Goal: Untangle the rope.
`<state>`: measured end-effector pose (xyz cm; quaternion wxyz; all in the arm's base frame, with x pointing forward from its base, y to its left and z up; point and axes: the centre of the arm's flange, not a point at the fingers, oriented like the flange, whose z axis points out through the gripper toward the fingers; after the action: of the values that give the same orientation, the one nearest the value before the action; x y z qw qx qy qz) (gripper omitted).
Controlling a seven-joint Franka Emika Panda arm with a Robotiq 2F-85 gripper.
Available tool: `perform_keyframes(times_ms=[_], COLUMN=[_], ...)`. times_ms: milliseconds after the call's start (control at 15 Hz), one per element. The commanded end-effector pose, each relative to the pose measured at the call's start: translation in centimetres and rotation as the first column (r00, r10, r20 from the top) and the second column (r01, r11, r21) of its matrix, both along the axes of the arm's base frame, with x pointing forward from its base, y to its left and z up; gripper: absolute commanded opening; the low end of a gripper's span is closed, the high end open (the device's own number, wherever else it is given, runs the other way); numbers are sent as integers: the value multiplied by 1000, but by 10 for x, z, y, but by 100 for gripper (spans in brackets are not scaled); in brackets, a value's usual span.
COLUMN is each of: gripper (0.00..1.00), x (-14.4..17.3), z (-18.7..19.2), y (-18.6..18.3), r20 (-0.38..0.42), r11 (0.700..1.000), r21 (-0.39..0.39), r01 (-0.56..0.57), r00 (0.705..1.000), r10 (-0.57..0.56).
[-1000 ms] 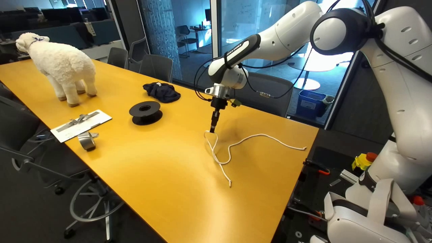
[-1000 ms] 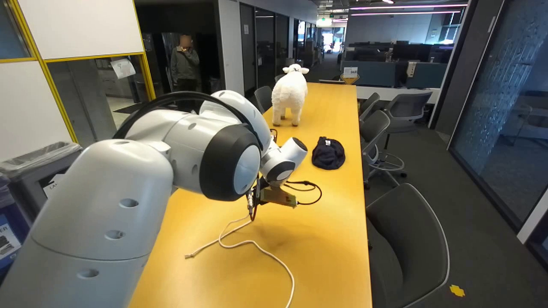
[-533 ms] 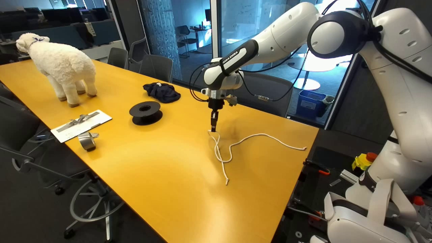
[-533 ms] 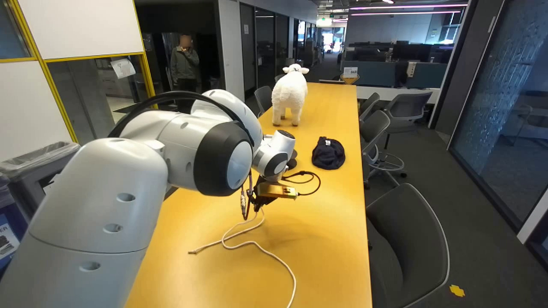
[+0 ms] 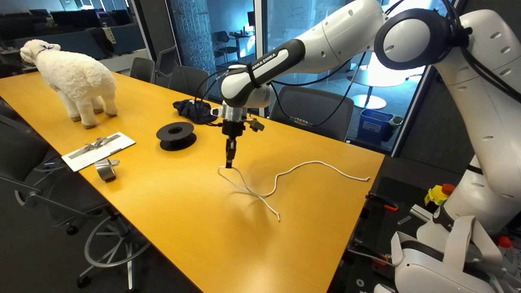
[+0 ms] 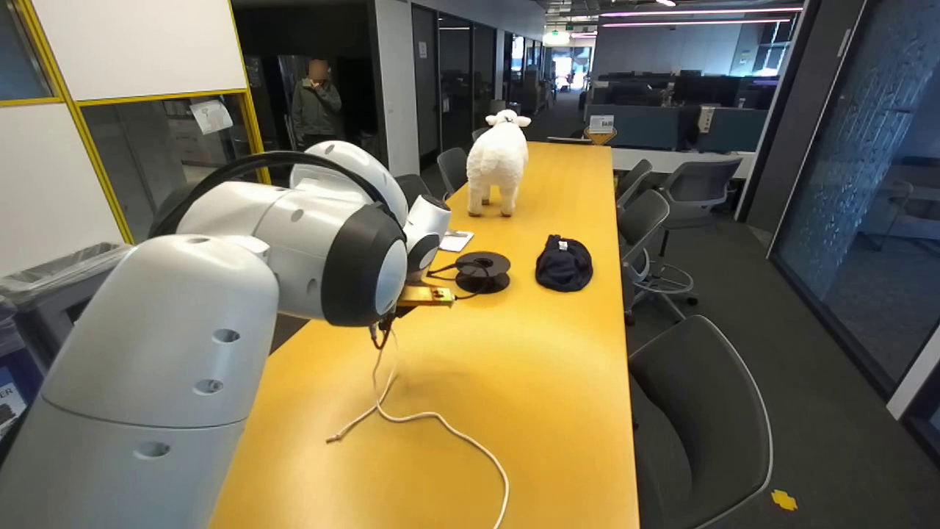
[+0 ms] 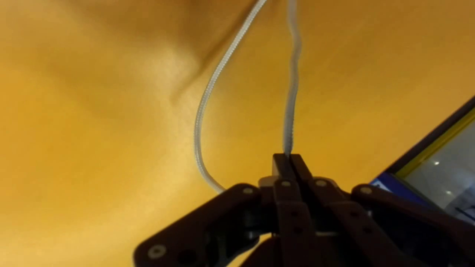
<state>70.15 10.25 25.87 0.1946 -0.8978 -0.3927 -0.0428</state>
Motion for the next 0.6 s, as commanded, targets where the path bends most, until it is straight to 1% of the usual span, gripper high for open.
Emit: perform_keyframes(times_ms=[0, 133, 267, 400, 533], gripper=[2, 2, 2, 2, 2], x=[7, 5, 8, 15, 22], z=[46, 63, 71, 63, 47], y=[35, 42, 33, 15, -7], r20=[55, 93, 116, 108, 85], r11=[986, 974, 972, 983, 991], r21=[122, 171, 184, 161, 128], r01=[-118, -150, -143, -89, -44], r00=[992, 986, 986, 992, 996], r10=[112, 135, 123, 72, 33])
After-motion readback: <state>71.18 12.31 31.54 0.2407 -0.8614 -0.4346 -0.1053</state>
